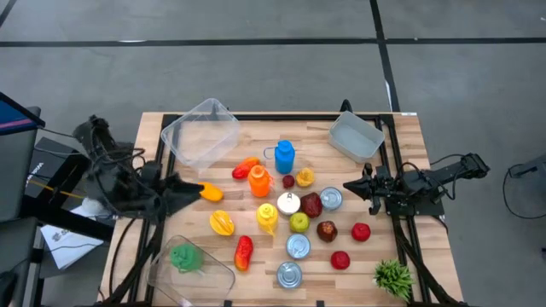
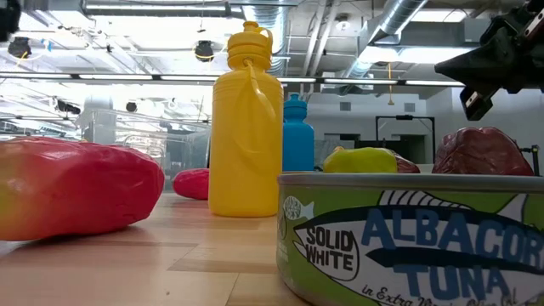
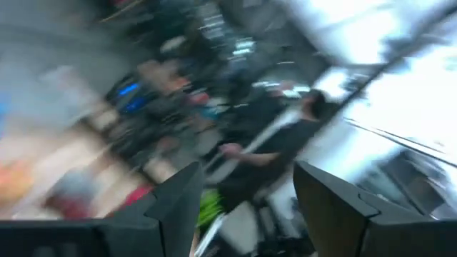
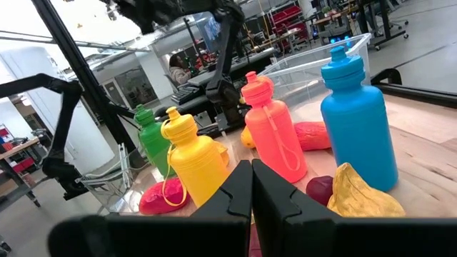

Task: Pick & Place Food Item
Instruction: Put the yellow water bottle into the transparent bin

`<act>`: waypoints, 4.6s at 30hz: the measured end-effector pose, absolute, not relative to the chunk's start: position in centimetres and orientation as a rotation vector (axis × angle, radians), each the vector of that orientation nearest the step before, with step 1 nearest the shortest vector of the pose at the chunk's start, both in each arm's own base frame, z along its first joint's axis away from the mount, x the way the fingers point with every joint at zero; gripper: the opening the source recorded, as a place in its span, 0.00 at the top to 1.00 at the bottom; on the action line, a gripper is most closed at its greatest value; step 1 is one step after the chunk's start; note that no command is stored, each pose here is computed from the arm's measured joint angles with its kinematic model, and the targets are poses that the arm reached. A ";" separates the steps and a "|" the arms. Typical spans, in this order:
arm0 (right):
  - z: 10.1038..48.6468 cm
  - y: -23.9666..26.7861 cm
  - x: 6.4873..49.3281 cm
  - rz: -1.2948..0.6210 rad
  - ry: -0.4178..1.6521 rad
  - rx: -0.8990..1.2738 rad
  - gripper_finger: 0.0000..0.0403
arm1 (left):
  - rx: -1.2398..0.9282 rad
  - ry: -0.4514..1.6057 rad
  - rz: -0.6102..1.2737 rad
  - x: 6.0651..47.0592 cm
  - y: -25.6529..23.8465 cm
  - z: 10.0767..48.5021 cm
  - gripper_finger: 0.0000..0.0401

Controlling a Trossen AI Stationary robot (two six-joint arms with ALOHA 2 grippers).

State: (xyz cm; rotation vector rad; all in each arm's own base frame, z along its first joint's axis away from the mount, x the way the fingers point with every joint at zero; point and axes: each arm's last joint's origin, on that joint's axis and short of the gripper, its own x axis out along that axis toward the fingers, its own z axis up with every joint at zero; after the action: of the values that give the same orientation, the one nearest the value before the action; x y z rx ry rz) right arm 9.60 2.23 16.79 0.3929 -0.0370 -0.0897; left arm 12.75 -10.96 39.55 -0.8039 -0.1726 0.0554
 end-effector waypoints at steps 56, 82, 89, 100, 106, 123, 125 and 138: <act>16.6 2.3 9.7 -0.089 -0.019 0.383 1.00 | 0.079 0.897 -0.199 33.8 -6.9 30.9 0.30; 16.4 2.4 9.9 -0.094 0.013 0.371 1.00 | 0.087 0.855 -0.210 34.0 -6.2 29.1 0.49; 16.4 2.4 9.9 -0.094 0.014 0.371 1.00 | 0.101 0.853 -0.216 34.0 -6.2 29.1 0.68; 16.4 2.4 9.9 -0.095 0.013 0.372 1.00 | 0.102 0.853 -0.213 33.9 -6.2 29.1 0.90; 16.4 2.4 9.9 -0.094 0.013 0.372 1.00 | 0.097 0.796 -0.214 33.8 -6.2 30.0 0.87; 16.3 2.4 9.9 -0.096 0.016 0.370 1.00 | -0.320 0.422 -0.268 23.5 -7.9 41.5 0.89; 16.3 2.4 9.9 -0.096 0.016 0.370 1.00 | -0.407 0.405 -0.307 22.1 -8.6 42.4 0.89; 16.3 2.4 9.9 -0.096 0.016 0.370 1.00 | -0.903 0.505 -0.434 15.5 -14.6 44.0 0.90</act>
State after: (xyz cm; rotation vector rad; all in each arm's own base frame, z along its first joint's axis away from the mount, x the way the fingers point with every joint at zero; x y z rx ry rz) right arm 9.94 2.36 16.33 0.3703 0.0162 -0.0958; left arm 15.50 -14.63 44.02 -0.9029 0.5049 -0.4339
